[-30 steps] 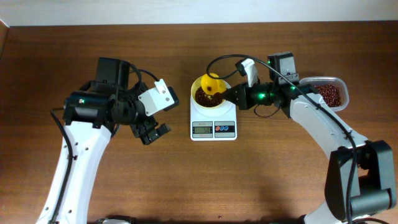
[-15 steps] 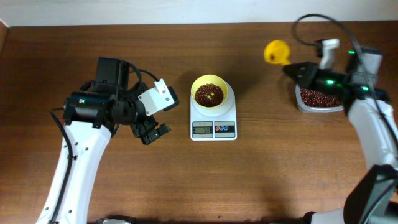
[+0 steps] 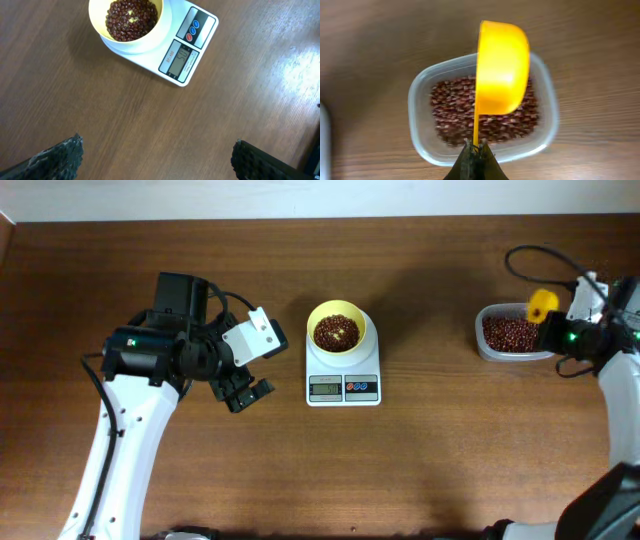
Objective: Scoop item into bowl and weigh 50g on scale
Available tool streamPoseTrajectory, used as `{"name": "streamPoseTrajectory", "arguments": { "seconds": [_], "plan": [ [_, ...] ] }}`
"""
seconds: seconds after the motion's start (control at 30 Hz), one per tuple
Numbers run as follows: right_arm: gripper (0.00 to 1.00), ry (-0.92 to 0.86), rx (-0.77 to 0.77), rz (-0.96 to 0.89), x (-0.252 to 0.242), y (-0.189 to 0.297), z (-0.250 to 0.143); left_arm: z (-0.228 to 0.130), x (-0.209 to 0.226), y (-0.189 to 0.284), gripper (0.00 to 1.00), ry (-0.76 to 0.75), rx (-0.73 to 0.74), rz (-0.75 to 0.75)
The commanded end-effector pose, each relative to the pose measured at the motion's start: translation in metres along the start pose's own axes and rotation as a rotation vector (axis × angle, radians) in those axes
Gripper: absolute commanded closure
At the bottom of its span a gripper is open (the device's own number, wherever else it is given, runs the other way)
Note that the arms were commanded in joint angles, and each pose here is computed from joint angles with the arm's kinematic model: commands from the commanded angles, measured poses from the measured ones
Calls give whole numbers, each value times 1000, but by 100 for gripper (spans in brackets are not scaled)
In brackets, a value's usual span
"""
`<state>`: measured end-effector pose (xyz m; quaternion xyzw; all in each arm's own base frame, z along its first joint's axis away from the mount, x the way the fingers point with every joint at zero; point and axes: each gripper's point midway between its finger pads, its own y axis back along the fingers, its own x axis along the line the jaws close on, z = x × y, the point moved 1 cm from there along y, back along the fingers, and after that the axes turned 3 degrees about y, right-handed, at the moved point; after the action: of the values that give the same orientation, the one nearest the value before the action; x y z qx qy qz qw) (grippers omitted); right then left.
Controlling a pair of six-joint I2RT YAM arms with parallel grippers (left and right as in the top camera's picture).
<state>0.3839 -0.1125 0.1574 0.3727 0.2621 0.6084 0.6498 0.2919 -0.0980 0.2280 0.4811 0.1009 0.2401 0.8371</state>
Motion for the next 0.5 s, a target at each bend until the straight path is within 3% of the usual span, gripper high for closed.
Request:
{"name": "streamPoseTrajectory", "arguments": {
  "seconds": [0.0,0.07,0.2,0.27,0.37,0.47],
  "plan": [
    [96,214,-1,-272,-5,21,10,1,0,1,1,10,-6,1],
    [96,341,50,-331,13,20,4,1,0,1,1,10,-6,1],
    [96,379,105,-394,11,23,-5,1,0,1,1,10,-6,1],
    [96,292,10,-266,35,35,8,1,0,1,1,10,-6,1],
    [96,256,-166,121,105,86,23,1,0,1,1,10,-6,1],
    [96,249,-206,155,115,140,3,1,0,1,1,10,-6,1]
  ]
}}
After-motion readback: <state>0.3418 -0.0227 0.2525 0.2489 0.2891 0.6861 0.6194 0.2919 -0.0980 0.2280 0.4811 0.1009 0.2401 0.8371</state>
